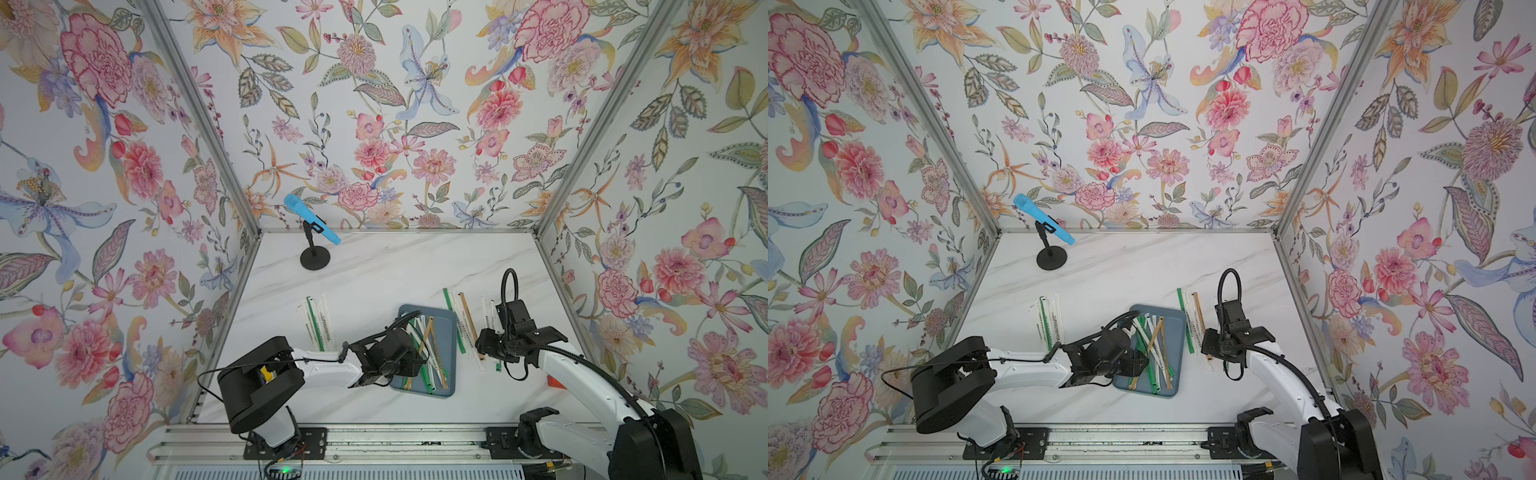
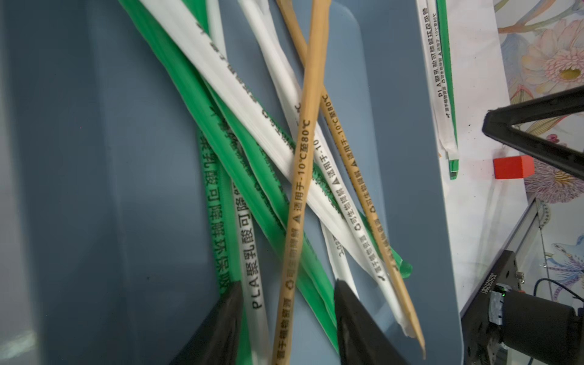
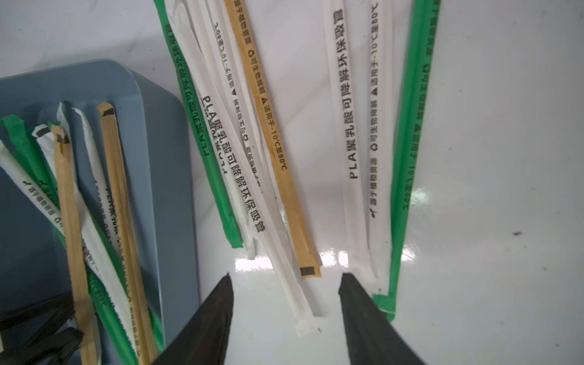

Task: Put the straws into the storage box
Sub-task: Place the straw in the storage box, then pick up the straw from the center of the board.

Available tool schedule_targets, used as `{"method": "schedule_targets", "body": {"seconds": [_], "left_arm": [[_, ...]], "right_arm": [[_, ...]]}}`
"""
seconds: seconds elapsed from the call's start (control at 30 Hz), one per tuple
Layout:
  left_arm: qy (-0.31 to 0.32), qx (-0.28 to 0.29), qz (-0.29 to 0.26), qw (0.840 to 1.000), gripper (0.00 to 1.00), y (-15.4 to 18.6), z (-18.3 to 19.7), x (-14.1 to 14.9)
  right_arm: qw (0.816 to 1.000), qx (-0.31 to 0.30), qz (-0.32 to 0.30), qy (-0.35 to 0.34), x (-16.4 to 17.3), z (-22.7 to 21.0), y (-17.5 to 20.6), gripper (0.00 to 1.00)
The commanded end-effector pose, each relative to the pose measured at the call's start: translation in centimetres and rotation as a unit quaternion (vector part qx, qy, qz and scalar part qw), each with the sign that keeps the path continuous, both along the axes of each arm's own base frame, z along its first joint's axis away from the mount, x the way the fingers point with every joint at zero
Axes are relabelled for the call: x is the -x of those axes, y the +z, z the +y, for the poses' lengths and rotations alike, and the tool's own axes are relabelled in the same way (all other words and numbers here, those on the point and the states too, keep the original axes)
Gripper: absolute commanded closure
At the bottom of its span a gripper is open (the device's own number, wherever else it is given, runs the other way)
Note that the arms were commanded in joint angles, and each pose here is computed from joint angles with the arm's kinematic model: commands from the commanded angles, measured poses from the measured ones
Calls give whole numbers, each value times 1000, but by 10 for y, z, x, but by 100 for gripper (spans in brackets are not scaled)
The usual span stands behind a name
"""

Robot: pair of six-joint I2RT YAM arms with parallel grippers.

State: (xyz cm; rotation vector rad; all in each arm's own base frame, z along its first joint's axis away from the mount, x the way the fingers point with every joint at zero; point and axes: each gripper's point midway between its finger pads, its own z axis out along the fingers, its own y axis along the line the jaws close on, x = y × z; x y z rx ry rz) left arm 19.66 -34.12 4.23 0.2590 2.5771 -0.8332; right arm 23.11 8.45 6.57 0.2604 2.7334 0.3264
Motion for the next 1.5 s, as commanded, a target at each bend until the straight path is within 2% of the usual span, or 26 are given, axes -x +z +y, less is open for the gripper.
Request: {"method": "schedule_targets", "body": {"seconds": [0.0, 0.07, 0.1, 0.33, 0.47, 0.73, 0.9, 1.17, 1.3, 1.47], "left_arm": [[9, -1, -31, 999, 40, 18, -4, -9], [10, -4, -38, 999, 31, 22, -5, -12], [12, 9, -50, 999, 28, 37, -6, -13], [25, 20, -79, 996, 23, 62, -2, -19], [36, 14, -86, 996, 22, 63, 3, -22], [79, 1, -103, 992, 22, 70, 41, -41], [107, -34, -109, 988, 21, 64, 77, -58], [131, -50, -106, 984, 21, 53, 109, -72], [129, -57, -111, 984, 21, 54, 111, -77], [123, -60, -105, 985, 21, 44, 108, -81]], "right_arm": [[1000, -1, 14, 6, 16, 2, -9, 46], [1000, 2, 31, 6, 24, 1, -19, 48], [999, 2, 40, 8, 28, 1, -24, 49], [998, 12, 48, 25, 31, 8, -35, 49], [997, 25, 59, 33, 32, 11, -44, 51], [994, 66, 87, 27, 35, 0, -61, 78], [996, 54, 72, 26, 34, 4, -53, 100], [999, 4, 12, 32, 39, 32, -9, 100], [999, 2, 20, 26, 46, 35, 0, 100], [997, -50, -16, 49, 47, 76, 37, 100]]}}
